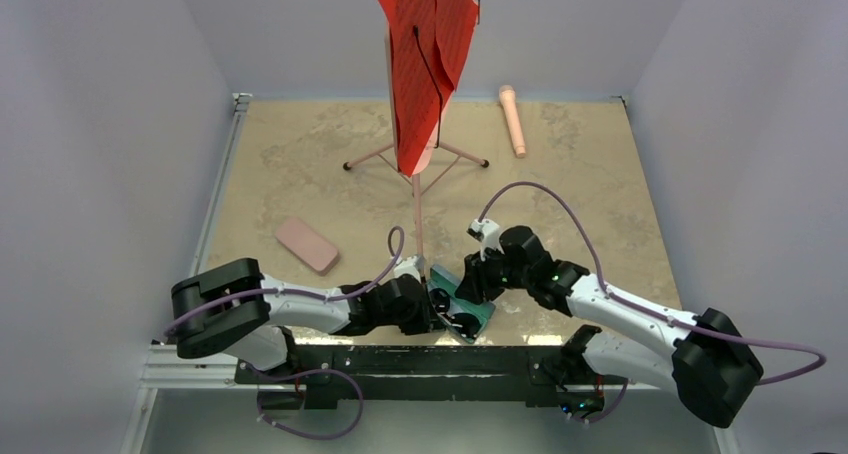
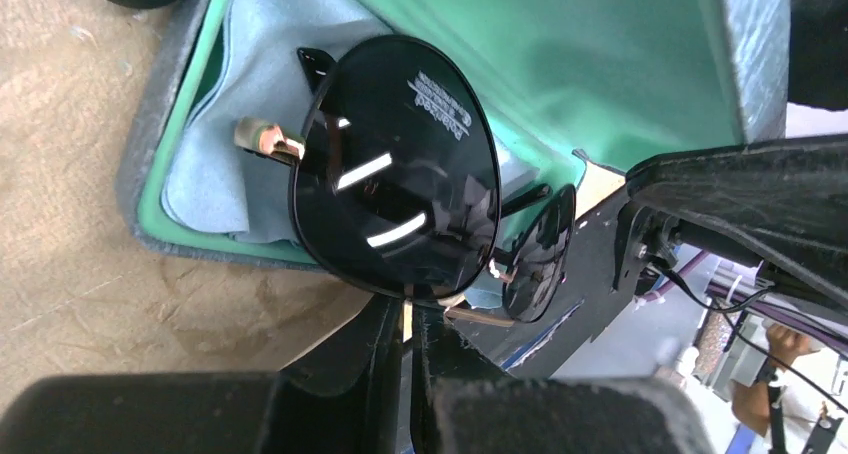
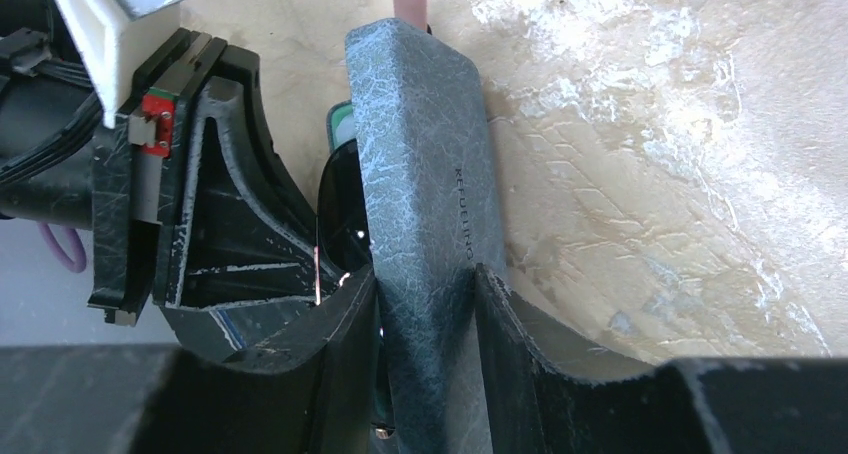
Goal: Organize the sunglasses
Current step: Close the case with sunglasses at the center of the board.
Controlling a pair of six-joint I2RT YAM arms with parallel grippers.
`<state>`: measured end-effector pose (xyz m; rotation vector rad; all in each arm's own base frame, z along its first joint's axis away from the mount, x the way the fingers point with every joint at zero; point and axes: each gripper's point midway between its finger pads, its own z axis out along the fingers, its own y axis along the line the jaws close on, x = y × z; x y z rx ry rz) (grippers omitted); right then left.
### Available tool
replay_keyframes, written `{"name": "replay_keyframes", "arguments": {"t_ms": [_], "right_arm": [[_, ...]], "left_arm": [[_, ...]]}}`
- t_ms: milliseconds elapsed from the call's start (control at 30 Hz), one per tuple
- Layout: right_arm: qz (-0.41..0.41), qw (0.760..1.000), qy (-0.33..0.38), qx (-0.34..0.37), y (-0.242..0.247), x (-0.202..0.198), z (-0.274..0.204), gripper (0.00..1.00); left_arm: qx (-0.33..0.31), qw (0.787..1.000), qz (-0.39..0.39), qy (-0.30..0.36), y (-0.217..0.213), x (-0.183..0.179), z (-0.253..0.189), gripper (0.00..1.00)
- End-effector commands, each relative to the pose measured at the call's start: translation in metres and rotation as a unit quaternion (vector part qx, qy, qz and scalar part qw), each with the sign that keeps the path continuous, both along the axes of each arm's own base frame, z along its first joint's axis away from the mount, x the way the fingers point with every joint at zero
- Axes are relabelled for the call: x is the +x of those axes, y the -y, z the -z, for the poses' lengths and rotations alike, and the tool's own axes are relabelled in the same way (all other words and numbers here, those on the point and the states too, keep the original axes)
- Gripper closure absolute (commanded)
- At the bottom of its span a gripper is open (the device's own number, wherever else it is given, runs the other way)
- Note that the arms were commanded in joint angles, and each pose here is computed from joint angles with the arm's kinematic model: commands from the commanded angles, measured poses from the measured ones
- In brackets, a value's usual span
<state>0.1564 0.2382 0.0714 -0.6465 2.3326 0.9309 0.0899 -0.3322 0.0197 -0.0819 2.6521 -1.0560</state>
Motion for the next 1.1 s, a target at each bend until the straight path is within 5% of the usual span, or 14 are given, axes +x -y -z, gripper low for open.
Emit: {"name": "replay_keyframes", "arguments": {"t_ms": [0, 500, 700, 1067], "right_arm": [[-0.019, 1.000, 0.023, 0.010, -0.009, -0.010, -0.006, 0.61], [0.005, 0.996, 0.017, -0.084, -0.031, -0.044, 0.026, 0.63], [0.017, 0.995, -0.002, -0.098, -0.030, -0.061, 0.035, 0.55], [-0.046, 0.999, -0.018, -0.016, -0.048, -0.093, 0.031, 0.56]], "left_arm": [[-0.040, 0.998, -0.048, 0.003, 0.018, 0.019, -0.019, 0.89], [-0.022, 0.996, -0.084, -0.002, 0.009, 0.026, -0.016, 0.91], [-0.025, 0.995, -0.095, -0.004, 0.005, 0.027, -0.016, 0.92], [-0.019, 0.993, -0.115, 0.005, -0.002, 0.032, -0.019, 0.92]]}}
